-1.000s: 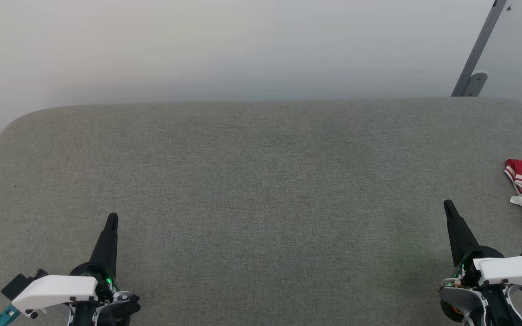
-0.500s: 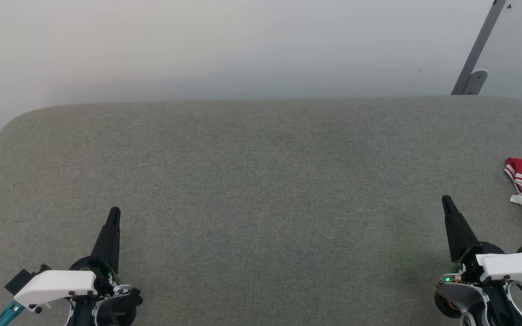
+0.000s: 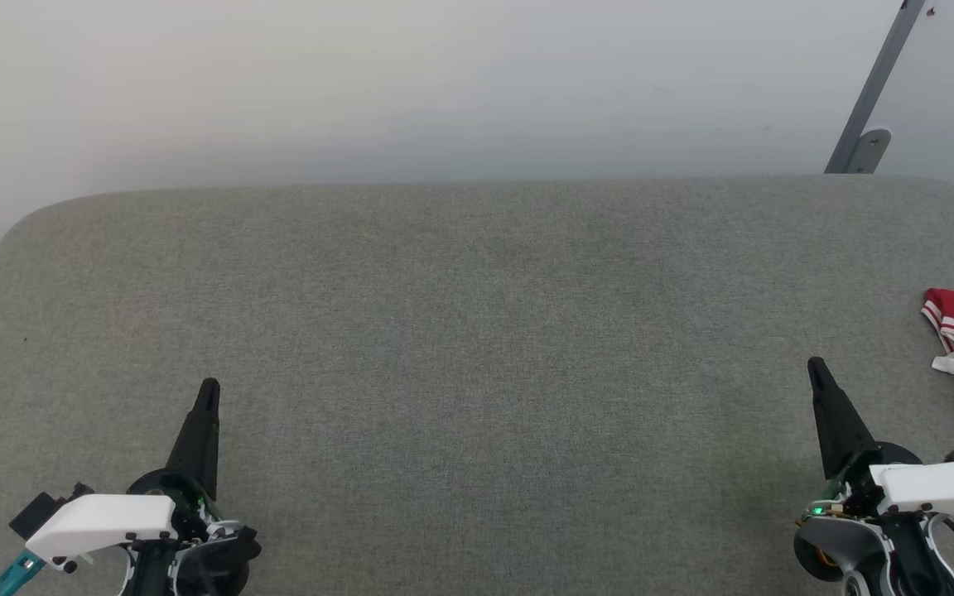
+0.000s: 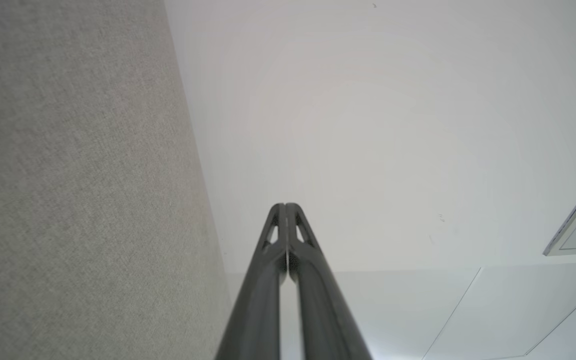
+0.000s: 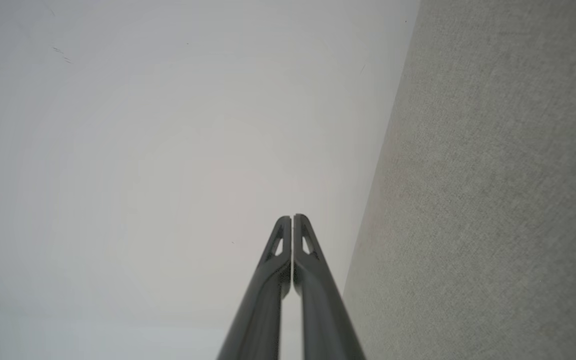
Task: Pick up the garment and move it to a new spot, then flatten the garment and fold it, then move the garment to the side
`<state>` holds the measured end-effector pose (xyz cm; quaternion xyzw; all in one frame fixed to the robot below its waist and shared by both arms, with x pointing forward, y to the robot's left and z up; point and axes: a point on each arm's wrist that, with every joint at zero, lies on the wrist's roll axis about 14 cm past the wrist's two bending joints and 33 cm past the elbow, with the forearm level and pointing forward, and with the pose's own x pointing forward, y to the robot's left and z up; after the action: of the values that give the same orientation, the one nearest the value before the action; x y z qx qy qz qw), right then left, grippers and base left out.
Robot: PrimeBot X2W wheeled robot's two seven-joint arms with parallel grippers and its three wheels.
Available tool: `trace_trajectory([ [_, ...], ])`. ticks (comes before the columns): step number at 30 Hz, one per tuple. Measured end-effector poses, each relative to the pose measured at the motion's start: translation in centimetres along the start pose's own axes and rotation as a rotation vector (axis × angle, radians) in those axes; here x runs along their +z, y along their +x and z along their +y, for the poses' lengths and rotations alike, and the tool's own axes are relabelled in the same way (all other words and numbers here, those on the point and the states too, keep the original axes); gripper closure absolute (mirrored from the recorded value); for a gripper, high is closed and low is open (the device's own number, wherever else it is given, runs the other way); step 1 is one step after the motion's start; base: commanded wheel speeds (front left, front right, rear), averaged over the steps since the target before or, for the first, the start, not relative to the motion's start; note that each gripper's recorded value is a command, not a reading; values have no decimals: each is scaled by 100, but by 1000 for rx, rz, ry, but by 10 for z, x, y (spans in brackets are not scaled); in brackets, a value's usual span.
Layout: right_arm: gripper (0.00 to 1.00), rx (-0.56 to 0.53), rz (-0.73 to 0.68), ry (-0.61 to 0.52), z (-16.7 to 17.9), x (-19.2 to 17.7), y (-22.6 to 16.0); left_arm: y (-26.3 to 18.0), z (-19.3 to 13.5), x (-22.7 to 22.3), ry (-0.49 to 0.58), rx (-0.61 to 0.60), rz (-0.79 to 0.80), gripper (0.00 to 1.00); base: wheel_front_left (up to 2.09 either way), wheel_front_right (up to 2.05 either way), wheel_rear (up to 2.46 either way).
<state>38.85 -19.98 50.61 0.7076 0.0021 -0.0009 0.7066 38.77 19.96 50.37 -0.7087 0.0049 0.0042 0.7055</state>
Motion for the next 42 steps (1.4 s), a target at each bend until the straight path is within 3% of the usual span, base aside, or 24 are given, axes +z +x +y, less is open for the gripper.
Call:
trace_trajectory([
  [42, 100, 0, 0, 0, 0, 0, 0, 0, 0, 0, -2, 0, -2, 100, 0, 0, 0],
])
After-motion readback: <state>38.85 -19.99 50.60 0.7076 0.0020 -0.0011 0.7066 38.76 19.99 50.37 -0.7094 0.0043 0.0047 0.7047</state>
